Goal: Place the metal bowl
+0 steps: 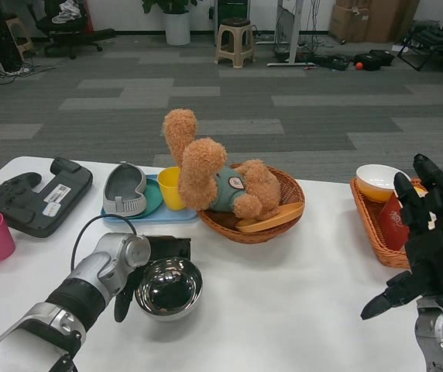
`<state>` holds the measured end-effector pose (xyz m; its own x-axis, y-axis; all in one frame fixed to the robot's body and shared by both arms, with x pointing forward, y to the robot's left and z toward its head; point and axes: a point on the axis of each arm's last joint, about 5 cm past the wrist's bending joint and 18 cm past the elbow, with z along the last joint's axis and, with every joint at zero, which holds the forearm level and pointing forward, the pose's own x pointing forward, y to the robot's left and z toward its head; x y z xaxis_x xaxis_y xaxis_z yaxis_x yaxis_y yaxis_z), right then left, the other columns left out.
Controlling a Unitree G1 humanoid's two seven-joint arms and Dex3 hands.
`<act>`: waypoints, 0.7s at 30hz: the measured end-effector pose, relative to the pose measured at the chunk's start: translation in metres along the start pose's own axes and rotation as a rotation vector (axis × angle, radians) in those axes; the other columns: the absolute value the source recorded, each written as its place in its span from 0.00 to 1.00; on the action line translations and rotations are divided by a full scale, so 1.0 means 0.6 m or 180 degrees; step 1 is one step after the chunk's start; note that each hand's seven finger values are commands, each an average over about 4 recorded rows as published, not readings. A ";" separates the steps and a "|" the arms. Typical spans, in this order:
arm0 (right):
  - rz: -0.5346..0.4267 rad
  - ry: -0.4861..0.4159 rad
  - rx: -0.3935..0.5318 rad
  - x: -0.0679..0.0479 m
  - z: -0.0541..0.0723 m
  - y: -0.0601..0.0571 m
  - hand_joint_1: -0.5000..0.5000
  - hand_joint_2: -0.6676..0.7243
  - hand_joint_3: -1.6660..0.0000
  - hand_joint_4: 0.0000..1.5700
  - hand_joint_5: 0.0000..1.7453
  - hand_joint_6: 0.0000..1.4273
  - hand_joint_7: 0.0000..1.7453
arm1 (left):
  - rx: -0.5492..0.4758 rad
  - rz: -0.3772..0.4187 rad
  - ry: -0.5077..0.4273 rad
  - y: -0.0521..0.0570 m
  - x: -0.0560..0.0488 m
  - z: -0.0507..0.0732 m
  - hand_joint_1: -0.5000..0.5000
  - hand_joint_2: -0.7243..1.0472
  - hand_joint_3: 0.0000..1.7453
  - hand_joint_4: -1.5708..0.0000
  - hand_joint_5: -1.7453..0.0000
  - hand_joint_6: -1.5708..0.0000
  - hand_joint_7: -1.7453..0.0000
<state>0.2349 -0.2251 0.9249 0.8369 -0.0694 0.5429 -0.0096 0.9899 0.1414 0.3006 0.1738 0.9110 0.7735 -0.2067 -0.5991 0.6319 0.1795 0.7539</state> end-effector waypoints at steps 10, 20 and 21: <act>0.0000 -0.0001 0.0000 0.000 0.000 0.000 0.67 1.00 1.00 0.13 0.17 0.00 0.24 | -0.0488 0.0228 -0.0189 -0.001 -0.011 -0.024 0.00 0.89 0.05 1.00 0.25 1.00 0.64; -0.0003 -0.0002 -0.0001 0.000 0.000 0.000 0.70 1.00 1.00 0.13 0.17 0.00 0.24 | -0.2184 0.0376 -0.0717 -0.001 -0.023 -0.050 0.00 0.99 0.05 1.00 0.47 1.00 0.86; -0.0004 0.0000 -0.0002 0.000 0.000 0.000 0.69 1.00 1.00 0.13 0.17 0.00 0.24 | -0.2420 0.0342 -0.0744 -0.002 -0.023 -0.055 0.00 1.00 0.05 1.00 0.49 1.00 0.87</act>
<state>0.2349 -0.2253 0.9247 0.8369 -0.0707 0.5427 -0.0082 0.9899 0.1416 0.2907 0.2084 0.9097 0.8551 -0.3319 -0.3983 0.4795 0.7986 0.3639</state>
